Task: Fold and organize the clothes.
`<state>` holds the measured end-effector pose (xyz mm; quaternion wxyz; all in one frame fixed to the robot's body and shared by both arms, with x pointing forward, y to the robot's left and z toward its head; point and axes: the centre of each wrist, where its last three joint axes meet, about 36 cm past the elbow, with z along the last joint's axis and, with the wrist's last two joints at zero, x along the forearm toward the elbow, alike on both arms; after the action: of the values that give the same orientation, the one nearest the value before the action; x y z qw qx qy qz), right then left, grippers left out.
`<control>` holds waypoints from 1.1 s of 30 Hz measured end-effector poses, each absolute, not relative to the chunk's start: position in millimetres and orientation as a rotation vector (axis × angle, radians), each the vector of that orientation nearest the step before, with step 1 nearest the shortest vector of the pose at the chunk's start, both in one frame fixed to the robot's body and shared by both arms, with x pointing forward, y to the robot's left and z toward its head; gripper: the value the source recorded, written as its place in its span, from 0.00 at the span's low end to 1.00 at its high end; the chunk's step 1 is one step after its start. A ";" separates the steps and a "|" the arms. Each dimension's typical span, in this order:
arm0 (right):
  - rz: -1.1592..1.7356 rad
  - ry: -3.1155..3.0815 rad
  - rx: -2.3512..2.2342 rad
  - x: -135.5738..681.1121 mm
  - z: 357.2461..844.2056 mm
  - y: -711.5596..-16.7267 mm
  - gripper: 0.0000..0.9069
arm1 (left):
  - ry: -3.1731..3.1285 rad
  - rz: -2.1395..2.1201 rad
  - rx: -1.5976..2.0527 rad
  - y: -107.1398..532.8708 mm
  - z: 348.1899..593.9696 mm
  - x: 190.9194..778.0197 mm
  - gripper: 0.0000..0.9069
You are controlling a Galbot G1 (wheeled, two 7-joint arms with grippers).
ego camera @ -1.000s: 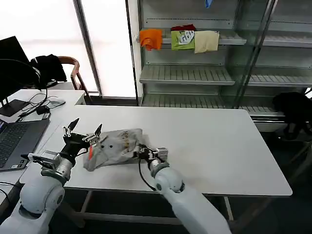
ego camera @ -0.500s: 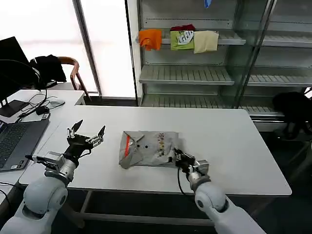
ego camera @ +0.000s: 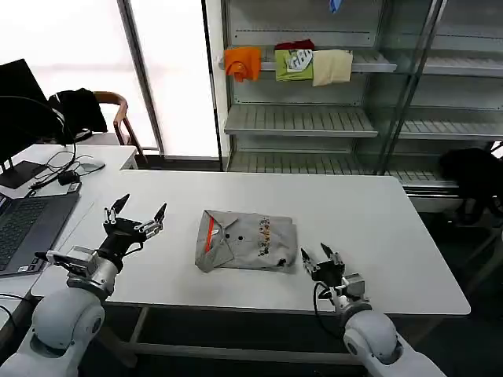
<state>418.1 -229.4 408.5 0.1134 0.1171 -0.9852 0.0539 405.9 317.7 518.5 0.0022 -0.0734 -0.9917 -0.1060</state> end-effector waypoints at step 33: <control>0.199 -2.858 0.560 420.8 414.5 -207.4 1.00 | -3.108 -0.325 -0.250 311.7 516.4 406.6 1.00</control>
<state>420.8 -207.4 414.5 0.1110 0.1907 -0.9730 0.0676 406.6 311.7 516.4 0.0033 -0.0796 -0.9914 -0.1038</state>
